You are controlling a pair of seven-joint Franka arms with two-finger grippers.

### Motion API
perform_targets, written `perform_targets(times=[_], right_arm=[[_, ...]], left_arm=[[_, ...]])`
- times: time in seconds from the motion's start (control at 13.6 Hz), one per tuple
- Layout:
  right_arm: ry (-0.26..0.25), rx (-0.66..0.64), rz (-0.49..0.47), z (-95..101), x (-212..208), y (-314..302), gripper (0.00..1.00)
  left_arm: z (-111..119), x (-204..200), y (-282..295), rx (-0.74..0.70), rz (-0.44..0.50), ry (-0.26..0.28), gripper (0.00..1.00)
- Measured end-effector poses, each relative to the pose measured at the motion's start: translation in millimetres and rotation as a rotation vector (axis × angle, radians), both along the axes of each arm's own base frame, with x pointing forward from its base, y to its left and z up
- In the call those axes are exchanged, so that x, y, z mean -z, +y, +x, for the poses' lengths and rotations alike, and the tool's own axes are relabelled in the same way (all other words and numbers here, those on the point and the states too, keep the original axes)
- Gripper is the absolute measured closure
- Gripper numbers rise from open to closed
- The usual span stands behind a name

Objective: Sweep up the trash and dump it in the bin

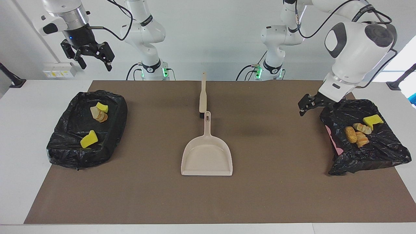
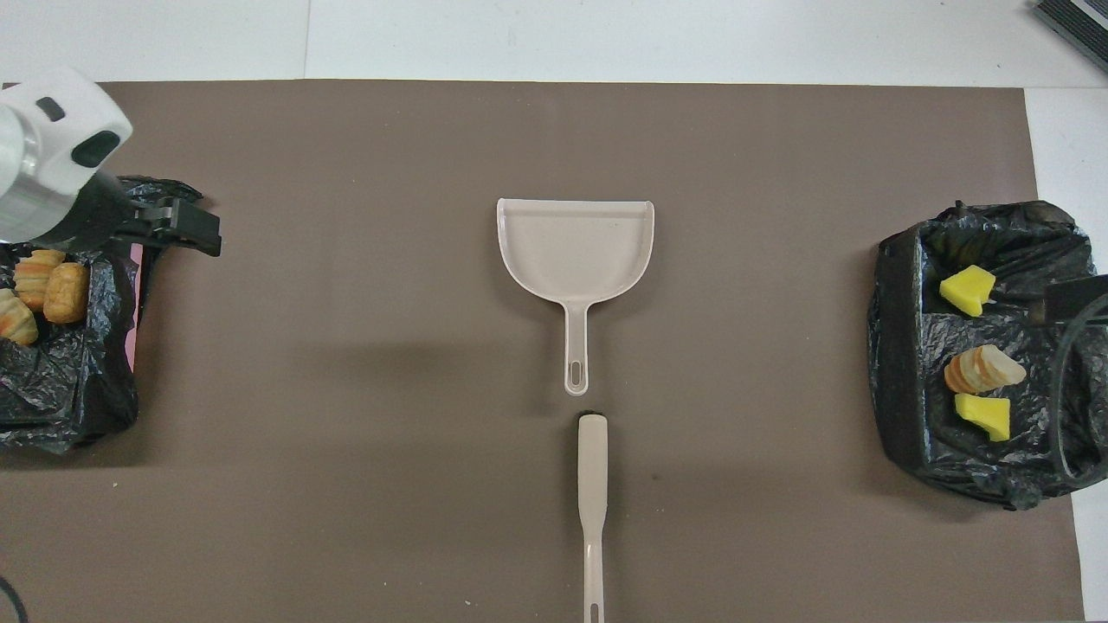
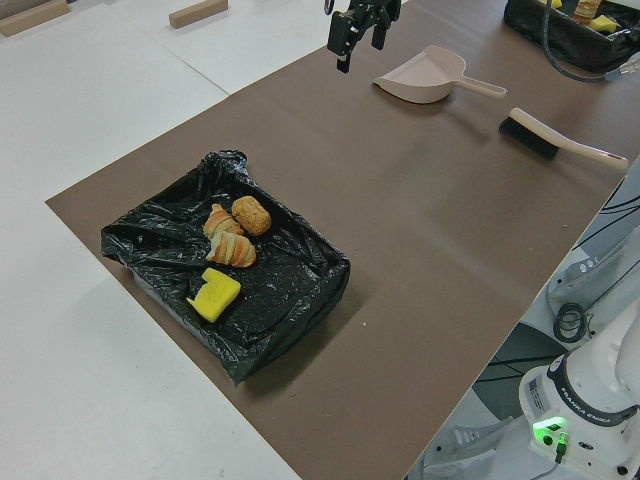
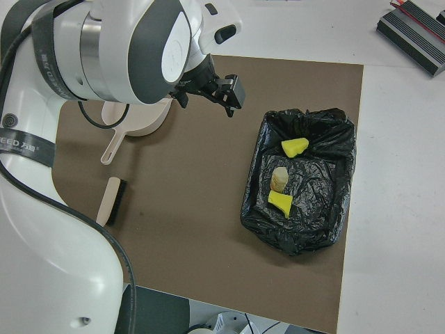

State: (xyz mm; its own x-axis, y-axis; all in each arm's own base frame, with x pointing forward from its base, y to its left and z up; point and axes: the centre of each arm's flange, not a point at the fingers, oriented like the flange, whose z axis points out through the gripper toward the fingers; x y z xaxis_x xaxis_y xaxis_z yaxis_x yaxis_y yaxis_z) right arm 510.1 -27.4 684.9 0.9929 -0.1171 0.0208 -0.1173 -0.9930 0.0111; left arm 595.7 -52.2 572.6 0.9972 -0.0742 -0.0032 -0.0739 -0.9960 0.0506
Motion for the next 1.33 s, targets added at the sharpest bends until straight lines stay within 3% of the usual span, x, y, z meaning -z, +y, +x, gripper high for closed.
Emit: perform_targets(times=[0.29, 0.74, 1.33], right_arm=[[0.0, 0.0, 0.0, 0.0, 0, 0, 0.0], [0.0, 0.0, 0.0, 0.0, 0, 0, 0.0], [0.0, 0.0, 0.0, 0.0, 0, 0, 0.0]], left_arm=[[-21, -23, 25, 0.027, 0.011, -0.01, 0.0], [-44, -39, 30, 0.097, 0.065, 0.058, 0.0], [-52, -51, 36, 0.084, 0.056, 0.016, 0.0]])
